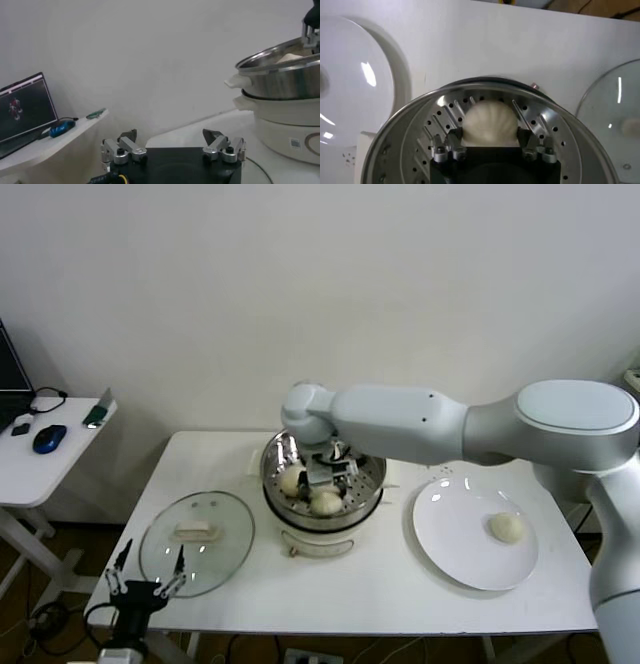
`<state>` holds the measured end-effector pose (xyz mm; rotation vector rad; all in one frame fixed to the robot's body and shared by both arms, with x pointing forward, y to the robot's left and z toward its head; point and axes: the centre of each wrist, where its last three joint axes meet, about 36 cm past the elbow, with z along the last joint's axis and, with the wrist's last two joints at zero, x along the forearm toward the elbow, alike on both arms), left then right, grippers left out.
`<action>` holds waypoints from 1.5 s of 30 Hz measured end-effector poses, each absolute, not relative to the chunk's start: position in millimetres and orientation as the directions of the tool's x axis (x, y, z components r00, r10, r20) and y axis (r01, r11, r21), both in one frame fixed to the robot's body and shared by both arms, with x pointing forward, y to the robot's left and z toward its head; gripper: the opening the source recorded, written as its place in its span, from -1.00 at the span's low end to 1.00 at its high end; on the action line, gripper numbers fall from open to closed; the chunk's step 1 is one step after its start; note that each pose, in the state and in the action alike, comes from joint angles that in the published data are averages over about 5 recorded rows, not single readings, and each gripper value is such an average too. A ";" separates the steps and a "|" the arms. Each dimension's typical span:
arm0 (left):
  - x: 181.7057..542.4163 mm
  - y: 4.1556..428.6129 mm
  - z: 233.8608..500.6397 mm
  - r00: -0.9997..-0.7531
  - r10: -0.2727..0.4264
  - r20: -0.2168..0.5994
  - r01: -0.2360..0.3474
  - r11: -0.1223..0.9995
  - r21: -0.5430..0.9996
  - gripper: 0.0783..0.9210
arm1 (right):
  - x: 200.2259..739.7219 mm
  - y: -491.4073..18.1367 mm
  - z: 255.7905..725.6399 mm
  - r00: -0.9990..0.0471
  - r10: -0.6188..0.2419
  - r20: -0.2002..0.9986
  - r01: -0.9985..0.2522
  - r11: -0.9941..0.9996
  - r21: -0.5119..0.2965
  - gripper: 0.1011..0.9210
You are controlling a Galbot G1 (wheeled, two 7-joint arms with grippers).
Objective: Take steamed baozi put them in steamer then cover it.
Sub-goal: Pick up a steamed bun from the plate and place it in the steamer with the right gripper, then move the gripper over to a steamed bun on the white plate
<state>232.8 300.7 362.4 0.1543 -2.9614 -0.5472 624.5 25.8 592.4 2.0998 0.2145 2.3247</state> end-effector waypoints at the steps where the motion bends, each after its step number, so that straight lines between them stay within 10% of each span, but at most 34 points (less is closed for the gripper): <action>1: 232.5 300.9 362.4 -0.987 -0.124 0.106 -0.078 0.929 0.362 0.77 | 624.8 25.3 592.3 -0.106 0.094 0.990 0.088 -0.991 0.104 0.69; 19: 232.5 302.4 361.6 -0.987 -0.128 0.101 -0.083 0.929 0.360 0.77 | 661.9 -24.3 651.7 -0.171 -0.001 0.985 -0.115 -0.993 -0.021 0.76; 33: 233.3 302.0 359.9 -0.988 -0.119 0.100 -0.076 0.931 0.357 0.77 | 687.9 -214.5 667.0 -0.241 -0.144 0.960 -0.731 -0.624 -0.277 0.76; 45: 237.6 299.7 365.1 -0.987 -0.132 0.092 -0.092 0.932 0.351 0.77 | 664.5 -368.5 589.1 -0.171 -0.087 0.981 -0.965 -0.189 -0.184 0.76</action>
